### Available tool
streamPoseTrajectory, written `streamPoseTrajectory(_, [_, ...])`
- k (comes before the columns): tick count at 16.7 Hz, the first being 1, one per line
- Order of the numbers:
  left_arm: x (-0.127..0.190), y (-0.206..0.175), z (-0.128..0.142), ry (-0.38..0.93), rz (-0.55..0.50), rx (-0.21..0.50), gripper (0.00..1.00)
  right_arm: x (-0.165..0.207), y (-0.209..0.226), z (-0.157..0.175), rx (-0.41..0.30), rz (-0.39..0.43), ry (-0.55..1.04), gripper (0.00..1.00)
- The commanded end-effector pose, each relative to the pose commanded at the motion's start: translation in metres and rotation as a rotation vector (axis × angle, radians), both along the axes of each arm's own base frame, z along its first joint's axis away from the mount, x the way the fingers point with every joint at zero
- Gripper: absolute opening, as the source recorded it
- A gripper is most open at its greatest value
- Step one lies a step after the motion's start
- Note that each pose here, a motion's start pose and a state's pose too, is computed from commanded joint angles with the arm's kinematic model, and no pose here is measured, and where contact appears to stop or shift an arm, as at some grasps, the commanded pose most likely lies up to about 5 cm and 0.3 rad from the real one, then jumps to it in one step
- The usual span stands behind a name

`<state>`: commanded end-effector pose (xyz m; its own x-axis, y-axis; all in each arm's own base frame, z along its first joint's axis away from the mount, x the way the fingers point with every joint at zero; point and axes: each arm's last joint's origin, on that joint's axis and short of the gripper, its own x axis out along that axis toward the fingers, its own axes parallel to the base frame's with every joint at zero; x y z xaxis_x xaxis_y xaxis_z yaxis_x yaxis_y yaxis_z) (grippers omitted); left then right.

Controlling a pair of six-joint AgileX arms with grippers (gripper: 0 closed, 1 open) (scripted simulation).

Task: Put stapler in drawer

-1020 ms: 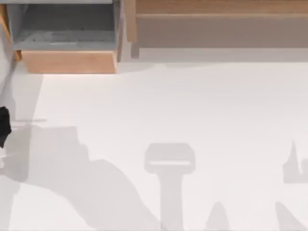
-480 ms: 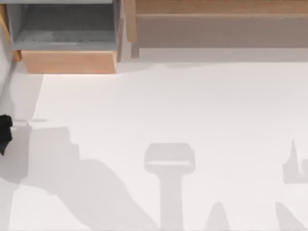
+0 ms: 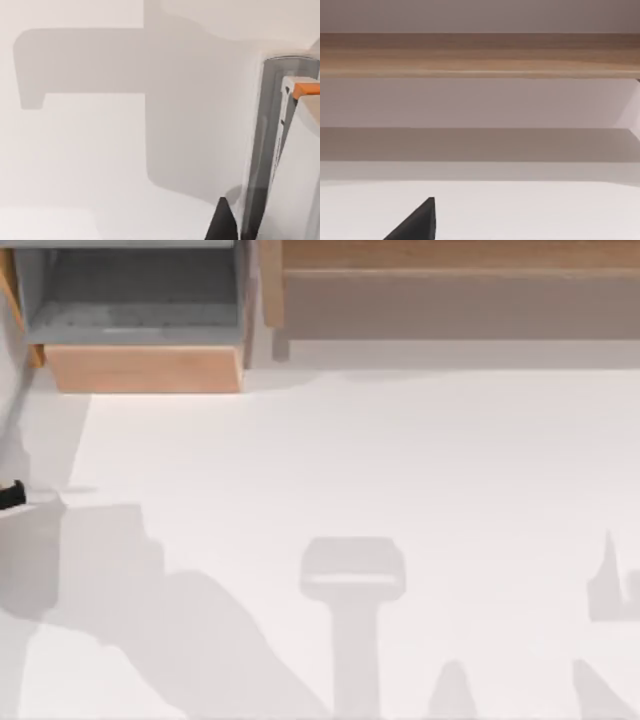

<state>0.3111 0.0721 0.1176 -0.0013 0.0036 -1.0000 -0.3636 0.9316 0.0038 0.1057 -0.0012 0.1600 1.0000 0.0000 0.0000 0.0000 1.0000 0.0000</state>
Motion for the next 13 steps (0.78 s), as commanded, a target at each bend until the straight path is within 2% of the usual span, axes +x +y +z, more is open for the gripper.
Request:
streamPoseTrajectory(2, [0.0000,0.0000,0.0000,0.000,0.000,0.000,0.02,0.0000,0.0000,0.0000,0.000,0.000,0.000,1.00])
streamPoseTrajectory(3, [0.0000,0.0000,0.0000,0.000,0.000,0.000,0.00,0.0000,0.0000,0.0000,0.000,0.000,0.000,1.00])
streamPoseTrajectory(13, [0.0014,-0.0002,0.0072,-0.010,-0.002,0.001,0.00,0.0000,0.0000,0.0000,0.000,0.000,0.000,1.00])
